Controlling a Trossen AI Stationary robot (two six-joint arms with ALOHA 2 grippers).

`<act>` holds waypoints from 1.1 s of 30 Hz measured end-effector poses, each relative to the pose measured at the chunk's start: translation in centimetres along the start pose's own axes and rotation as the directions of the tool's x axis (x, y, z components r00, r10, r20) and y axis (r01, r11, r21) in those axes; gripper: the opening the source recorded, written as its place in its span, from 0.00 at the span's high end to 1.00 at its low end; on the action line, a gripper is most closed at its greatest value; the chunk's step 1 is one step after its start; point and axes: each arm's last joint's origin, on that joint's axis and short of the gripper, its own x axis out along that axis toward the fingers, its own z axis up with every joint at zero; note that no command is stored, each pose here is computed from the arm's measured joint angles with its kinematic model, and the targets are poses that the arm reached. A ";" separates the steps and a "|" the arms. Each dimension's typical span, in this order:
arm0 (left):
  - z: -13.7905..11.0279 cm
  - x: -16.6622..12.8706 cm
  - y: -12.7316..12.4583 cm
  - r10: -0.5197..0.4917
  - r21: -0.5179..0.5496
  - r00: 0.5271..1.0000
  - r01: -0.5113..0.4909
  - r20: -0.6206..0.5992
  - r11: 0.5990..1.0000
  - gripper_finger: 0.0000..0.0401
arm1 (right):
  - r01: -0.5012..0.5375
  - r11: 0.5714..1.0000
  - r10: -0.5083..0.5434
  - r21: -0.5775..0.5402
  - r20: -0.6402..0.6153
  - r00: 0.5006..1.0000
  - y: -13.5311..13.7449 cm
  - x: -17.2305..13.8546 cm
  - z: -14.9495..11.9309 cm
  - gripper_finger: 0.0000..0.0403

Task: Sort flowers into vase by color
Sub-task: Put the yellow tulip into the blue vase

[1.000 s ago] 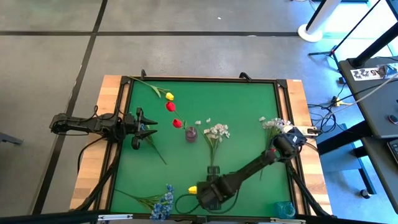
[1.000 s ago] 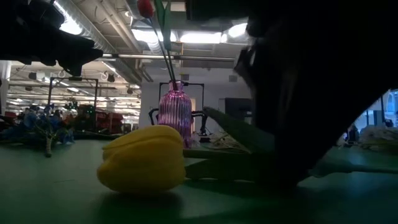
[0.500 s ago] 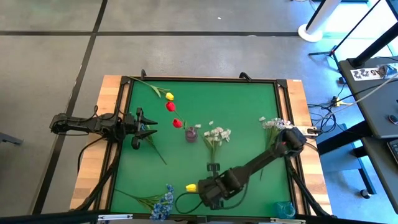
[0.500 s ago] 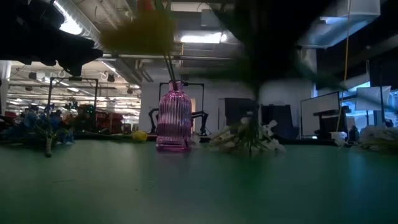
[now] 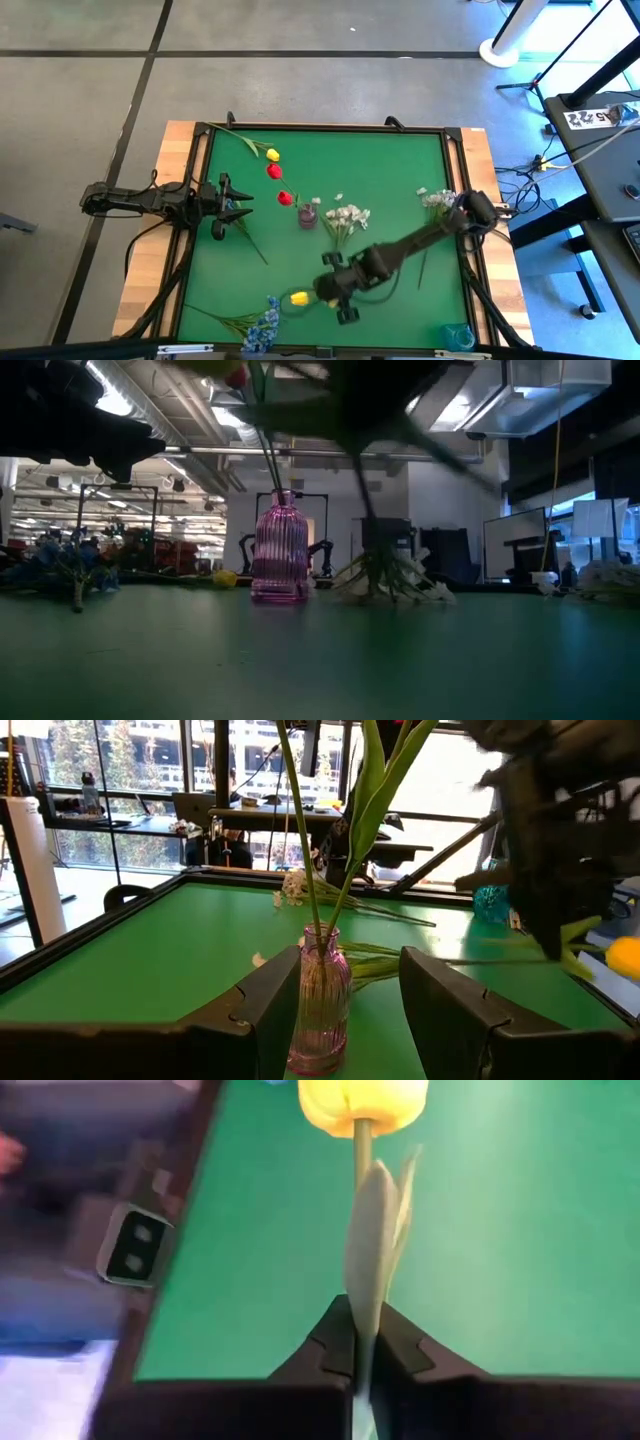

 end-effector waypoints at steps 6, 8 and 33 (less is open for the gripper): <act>0.0 0.0 0.0 0.000 0.000 1.000 0.000 0.000 1.000 0.58 | -0.437 0.897 0.398 0.074 0.297 0.868 -6.2 2.5 -3.1 0.98; 0.0 0.0 0.0 0.000 0.000 1.000 0.000 0.001 1.000 0.58 | -0.563 0.827 0.499 0.002 0.459 0.735 -7.6 2.1 -3.6 0.97; 0.0 0.0 0.0 0.000 0.000 1.000 0.000 0.000 1.000 0.58 | -0.542 0.747 0.619 -0.383 0.698 0.360 -17.1 -4.0 -6.3 0.95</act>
